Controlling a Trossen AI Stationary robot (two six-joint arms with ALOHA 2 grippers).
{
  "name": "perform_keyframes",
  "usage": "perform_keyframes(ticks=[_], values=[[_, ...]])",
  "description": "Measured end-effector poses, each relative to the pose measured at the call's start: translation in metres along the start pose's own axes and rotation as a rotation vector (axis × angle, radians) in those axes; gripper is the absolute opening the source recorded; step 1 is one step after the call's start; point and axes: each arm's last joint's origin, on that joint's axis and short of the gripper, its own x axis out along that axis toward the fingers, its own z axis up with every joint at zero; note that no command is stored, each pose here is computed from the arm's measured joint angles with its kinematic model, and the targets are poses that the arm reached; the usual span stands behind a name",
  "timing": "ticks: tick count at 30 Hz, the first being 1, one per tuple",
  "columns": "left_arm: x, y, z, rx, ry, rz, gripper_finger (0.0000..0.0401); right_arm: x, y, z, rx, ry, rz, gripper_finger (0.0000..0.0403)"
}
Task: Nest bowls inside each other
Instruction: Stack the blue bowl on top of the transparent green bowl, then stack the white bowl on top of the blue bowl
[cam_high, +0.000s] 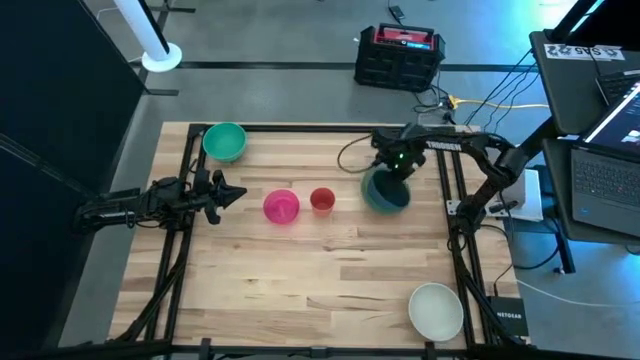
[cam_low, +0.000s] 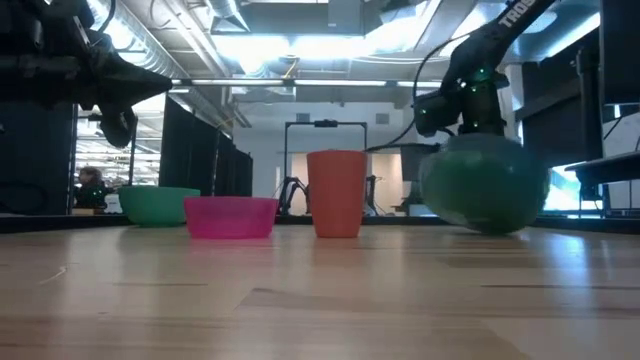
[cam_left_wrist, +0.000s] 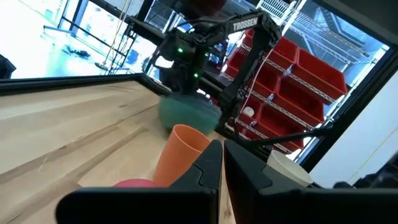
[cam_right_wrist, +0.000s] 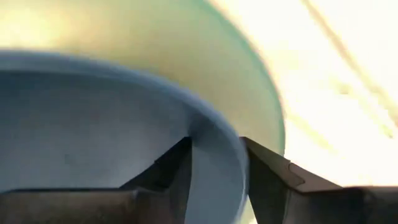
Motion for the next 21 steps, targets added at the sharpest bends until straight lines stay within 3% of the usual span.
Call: perform_keyframes(ticks=[11,21], values=[[0.0,0.0,0.0,0.0,0.0,0.0,0.0,-0.004,0.065,-0.016,-0.16,-0.015,0.006,0.012],[0.0,0.0,0.0,0.012,0.0,0.0,0.0,-0.054,0.105,-0.011,-0.285,-0.134,0.053,0.012]])
